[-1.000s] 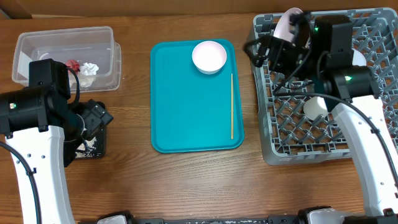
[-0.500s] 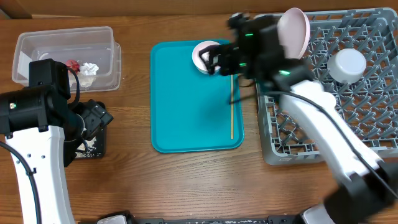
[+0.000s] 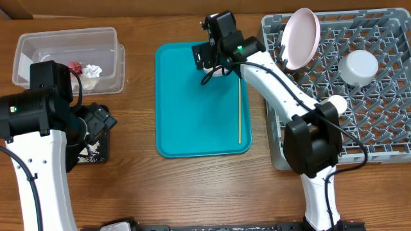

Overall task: Sort waste into correct bins and load items into the dishwasher
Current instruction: 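Lower the right gripper and grasp the pink saucer rim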

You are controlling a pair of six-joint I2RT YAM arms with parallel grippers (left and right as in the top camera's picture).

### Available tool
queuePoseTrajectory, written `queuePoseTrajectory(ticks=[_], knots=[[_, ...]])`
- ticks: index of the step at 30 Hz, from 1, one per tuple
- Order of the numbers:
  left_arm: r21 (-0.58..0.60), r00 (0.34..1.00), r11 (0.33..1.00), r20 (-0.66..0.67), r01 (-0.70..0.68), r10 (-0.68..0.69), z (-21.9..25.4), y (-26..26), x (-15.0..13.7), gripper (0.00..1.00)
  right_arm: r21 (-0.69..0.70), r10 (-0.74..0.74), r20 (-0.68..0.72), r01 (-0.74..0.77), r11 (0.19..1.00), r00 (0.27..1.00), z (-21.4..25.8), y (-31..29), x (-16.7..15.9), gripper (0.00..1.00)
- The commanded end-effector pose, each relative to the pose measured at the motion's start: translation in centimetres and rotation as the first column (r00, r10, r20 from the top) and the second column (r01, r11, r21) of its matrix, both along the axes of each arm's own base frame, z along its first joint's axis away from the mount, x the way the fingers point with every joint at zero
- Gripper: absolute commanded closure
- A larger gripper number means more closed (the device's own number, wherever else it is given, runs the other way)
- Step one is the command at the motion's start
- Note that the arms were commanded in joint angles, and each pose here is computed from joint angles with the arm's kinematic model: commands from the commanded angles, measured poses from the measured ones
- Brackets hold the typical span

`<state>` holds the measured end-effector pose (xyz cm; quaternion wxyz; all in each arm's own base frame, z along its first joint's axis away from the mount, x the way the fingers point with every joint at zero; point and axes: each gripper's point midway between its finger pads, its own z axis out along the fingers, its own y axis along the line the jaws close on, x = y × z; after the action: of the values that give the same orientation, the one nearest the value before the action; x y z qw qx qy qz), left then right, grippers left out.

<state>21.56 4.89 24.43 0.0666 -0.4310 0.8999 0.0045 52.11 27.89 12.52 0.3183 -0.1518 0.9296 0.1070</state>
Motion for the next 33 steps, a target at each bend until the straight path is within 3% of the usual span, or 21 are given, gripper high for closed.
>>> queuePoseTrajectory(ticks=[1,10,23,25,28,33], knots=[[0.015,1.000,1.000,-0.009,-0.007,0.007,-0.1,0.3,0.0,0.00,-0.019,0.027,0.010,-0.026,0.999,1.000,-1.2,0.8,0.7,0.06],[0.015,1.000,1.000,-0.009,-0.007,0.007,-0.1,0.3,0.0,0.00,-0.083,0.159,-0.068,-0.165,0.983,0.985,-5.9,4.6,-2.3,0.08],[0.015,1.000,1.000,-0.009,-0.007,0.007,-0.1,0.3,0.0,0.00,-0.193,0.144,-0.216,-0.187,0.963,0.966,-9.5,3.3,-5.6,0.17],[0.015,1.000,1.000,-0.009,-0.007,0.007,-0.1,0.3,0.0,0.00,-0.207,0.139,-0.246,-0.192,0.959,0.959,-9.8,2.8,-6.2,0.21],[0.015,1.000,1.000,-0.009,-0.007,0.007,-0.1,0.3,0.0,0.00,-0.229,0.120,-0.308,-0.196,0.953,0.944,-10.3,2.0,-7.6,0.38],[0.015,1.000,1.000,-0.009,-0.007,0.007,-0.1,0.3,0.0,0.00,-0.237,0.071,-0.386,-0.173,0.956,0.920,-10.7,1.8,-9.9,0.42]])
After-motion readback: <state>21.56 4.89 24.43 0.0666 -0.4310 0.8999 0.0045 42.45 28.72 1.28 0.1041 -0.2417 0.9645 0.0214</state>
